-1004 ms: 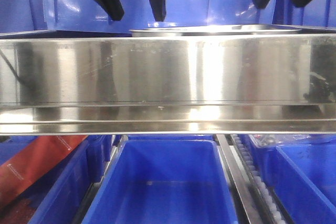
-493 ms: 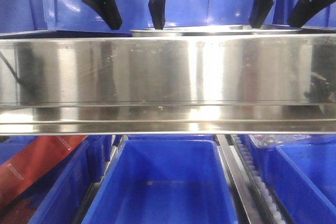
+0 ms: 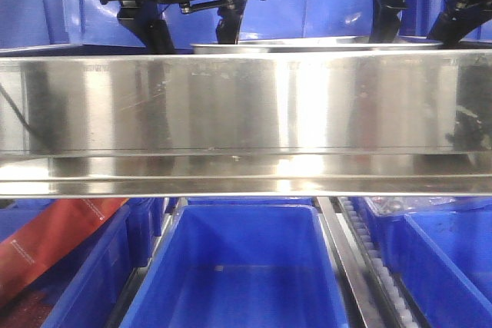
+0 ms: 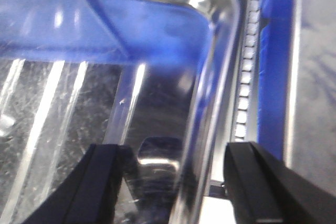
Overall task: Stack silver trays without gaps
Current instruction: 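Reach both grippers down to the silver tray rim and close them, then lift the silver tray off the shelf with both grippers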
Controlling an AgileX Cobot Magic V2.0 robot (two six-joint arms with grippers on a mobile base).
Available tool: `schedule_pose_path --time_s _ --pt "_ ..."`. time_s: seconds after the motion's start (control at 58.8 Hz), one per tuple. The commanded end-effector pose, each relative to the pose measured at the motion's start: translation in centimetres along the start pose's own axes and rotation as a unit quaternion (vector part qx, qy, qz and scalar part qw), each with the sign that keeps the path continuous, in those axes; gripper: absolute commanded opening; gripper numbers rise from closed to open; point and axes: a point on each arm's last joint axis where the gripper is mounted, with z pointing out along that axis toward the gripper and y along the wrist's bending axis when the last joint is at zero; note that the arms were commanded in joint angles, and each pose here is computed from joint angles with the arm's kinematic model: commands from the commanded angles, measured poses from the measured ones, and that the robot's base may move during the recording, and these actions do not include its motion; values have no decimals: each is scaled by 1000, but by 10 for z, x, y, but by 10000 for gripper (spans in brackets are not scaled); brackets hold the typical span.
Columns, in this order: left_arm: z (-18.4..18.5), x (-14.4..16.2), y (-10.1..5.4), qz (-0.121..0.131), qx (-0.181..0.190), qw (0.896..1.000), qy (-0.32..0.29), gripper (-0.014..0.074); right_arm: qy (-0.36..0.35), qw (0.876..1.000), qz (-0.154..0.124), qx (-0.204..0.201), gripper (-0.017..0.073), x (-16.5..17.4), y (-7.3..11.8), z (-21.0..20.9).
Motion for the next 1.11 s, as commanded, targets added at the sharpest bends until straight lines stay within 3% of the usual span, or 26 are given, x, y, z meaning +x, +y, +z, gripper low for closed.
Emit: schedule_pose_path --time_s 0.0,0.646,0.953,1.089 --pt "1 -2 1 -7 4 1000 -9 402 -13 1000 -8 8 318 -4 -1 -3" --pt "1 -5 0 -8 11 1000 -21 402 -17 1000 -8 7 314 -5 -1 -3" --pt "2 -4 -2 -12 18 1000 -18 402 -19 1000 -8 7 85 -5 -1 -3" --pt "6 -3 -3 -14 20 1000 -13 402 -20 1000 -8 7 66 -5 -1 -3"
